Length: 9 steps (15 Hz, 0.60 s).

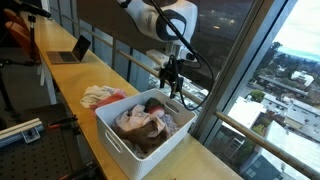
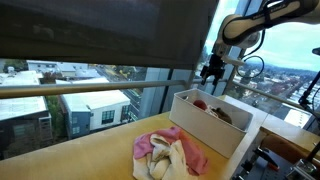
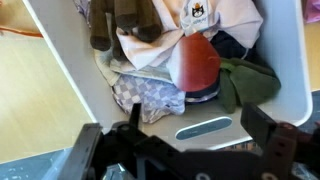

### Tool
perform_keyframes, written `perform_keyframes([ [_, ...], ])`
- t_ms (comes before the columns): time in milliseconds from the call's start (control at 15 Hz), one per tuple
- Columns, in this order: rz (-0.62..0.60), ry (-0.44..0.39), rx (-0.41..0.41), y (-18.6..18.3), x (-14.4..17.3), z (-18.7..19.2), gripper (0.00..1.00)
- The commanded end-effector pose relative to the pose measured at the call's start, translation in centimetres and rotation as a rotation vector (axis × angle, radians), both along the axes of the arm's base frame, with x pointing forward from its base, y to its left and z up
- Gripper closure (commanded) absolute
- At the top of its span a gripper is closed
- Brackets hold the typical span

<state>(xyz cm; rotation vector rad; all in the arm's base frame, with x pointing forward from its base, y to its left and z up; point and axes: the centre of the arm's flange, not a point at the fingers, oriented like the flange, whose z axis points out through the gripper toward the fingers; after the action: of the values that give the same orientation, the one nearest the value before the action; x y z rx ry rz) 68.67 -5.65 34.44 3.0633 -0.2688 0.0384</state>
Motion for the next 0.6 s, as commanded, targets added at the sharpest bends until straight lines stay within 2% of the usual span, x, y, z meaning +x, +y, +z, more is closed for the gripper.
perform_keyframes([
  [0,-0.003,0.03,0.013,-1.1,3.3,-2.5,0.0],
  [267,-0.038,0.074,0.011,-1.1,3.5,-5.2,0.0],
  [533,-0.082,0.128,0.019,-0.3,2.1,-6.0,0.0],
])
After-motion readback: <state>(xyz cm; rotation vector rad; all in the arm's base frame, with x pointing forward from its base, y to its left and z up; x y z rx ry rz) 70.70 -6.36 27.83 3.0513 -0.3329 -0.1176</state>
